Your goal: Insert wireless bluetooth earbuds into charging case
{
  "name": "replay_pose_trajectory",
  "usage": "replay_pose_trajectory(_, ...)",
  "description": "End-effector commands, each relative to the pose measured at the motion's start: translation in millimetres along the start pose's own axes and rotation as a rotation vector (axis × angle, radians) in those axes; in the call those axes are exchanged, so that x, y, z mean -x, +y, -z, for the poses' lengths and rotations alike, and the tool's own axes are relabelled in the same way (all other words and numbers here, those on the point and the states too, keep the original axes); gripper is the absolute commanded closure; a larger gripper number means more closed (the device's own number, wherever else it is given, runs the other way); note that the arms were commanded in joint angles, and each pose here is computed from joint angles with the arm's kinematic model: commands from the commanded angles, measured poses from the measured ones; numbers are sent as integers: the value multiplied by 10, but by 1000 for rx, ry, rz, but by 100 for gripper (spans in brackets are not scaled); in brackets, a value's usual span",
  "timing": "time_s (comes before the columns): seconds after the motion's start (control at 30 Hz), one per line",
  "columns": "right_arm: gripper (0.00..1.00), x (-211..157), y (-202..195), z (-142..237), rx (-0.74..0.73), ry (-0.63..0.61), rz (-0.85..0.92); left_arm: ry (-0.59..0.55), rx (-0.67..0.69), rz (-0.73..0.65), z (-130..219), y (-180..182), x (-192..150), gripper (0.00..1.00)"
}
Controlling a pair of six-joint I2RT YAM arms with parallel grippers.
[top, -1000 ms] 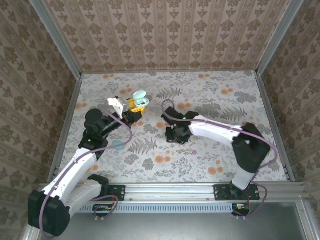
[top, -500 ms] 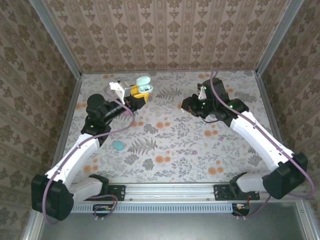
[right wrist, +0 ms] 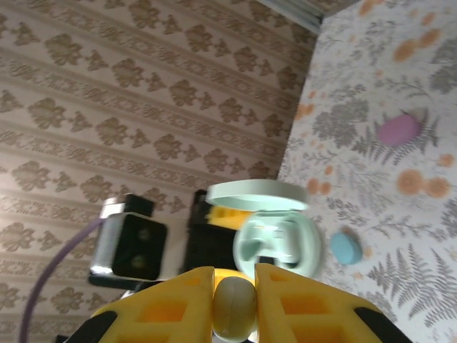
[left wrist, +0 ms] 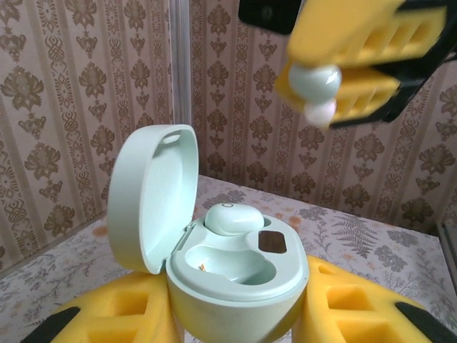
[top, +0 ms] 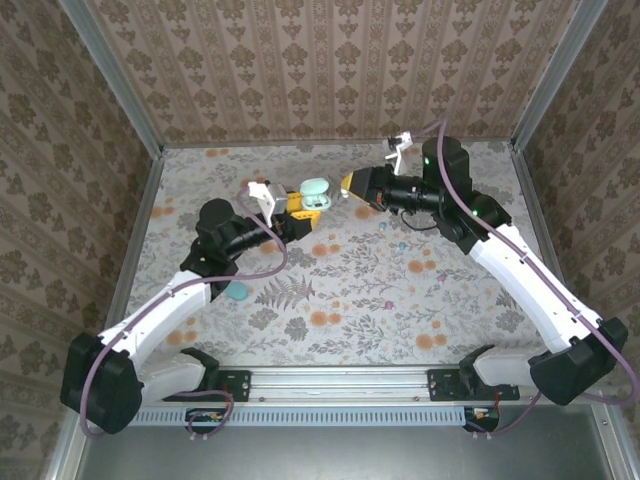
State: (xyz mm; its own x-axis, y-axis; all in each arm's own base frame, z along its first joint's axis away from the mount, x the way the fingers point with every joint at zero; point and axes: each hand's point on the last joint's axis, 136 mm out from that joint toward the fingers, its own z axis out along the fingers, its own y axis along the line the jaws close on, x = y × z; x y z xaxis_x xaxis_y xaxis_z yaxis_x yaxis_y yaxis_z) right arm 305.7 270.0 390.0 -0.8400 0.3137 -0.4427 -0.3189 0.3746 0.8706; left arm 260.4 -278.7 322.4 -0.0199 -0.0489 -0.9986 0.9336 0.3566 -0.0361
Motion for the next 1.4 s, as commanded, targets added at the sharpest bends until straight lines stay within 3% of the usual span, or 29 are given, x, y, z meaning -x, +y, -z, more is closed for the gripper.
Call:
replay_pose_trajectory(0.0,78,43,259,-117,80,19,52,-31,-26,-50,-67,-11,105,65)
replay_pose_trajectory(0.5,78,-13,-136,-624,-60,64,51,-45,-28,-51,-176,76,112,66)
replay_pose_trajectory(1.37,72,-156,-381,-660,-205,113,103,-74,-14,-41,-194,127,238,66)
